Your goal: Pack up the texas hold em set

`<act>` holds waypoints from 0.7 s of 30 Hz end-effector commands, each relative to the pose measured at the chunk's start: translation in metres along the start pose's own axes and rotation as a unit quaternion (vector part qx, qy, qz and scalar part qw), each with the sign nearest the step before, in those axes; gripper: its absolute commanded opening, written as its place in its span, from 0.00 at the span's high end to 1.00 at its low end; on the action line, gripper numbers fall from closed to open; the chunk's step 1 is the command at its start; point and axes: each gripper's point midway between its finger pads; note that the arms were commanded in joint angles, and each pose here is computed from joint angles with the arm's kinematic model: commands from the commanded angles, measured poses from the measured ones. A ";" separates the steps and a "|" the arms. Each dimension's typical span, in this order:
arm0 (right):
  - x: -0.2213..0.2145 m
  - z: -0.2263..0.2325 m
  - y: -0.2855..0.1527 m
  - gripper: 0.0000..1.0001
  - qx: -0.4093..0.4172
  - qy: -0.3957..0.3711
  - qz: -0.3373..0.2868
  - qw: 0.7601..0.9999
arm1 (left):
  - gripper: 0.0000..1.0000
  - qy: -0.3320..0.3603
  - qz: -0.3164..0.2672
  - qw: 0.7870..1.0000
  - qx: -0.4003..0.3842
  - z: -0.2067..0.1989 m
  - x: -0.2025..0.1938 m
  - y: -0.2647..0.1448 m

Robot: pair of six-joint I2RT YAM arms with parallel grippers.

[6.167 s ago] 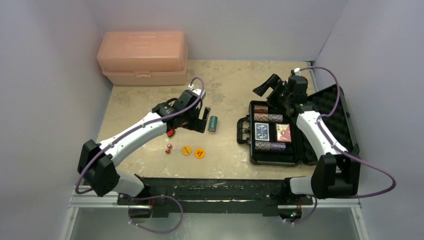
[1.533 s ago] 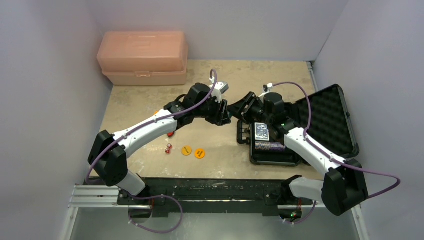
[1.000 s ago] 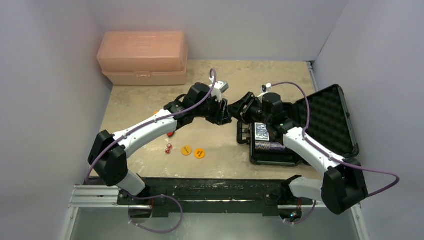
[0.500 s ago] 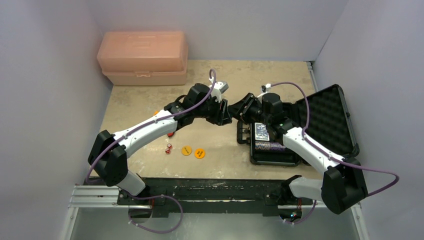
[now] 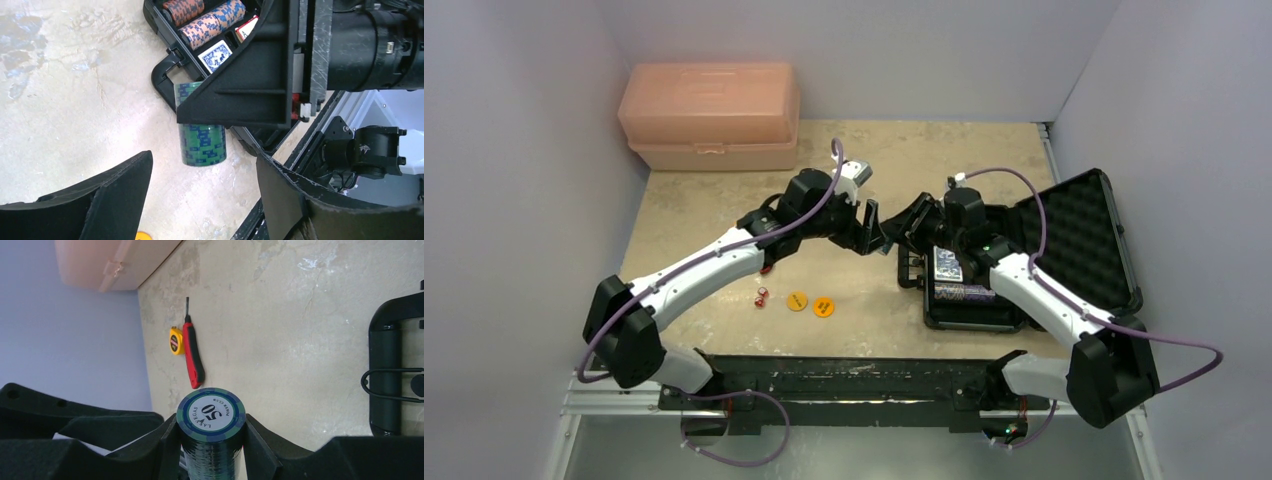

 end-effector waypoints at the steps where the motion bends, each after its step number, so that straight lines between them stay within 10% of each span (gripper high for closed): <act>1: 0.017 0.050 -0.014 1.00 0.051 -0.033 -0.035 0.998 | 0.23 0.034 -0.027 0.999 0.018 0.001 0.014 -0.022; 11: 0.027 0.060 -0.018 1.00 0.047 -0.043 -0.057 0.996 | 0.01 0.060 -0.040 0.990 0.124 0.025 0.024 -0.079; 21: 0.049 0.058 -0.024 1.00 0.013 -0.033 -0.114 0.993 | 0.00 0.129 -0.017 0.960 0.247 0.066 0.028 -0.117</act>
Point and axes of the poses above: each gripper's point midway between its finger pads, its own y axis out along the fingers, its own z axis along the line the jaws close on, x = y × z, and after that the axes turned 12 degrees about y, right-handed
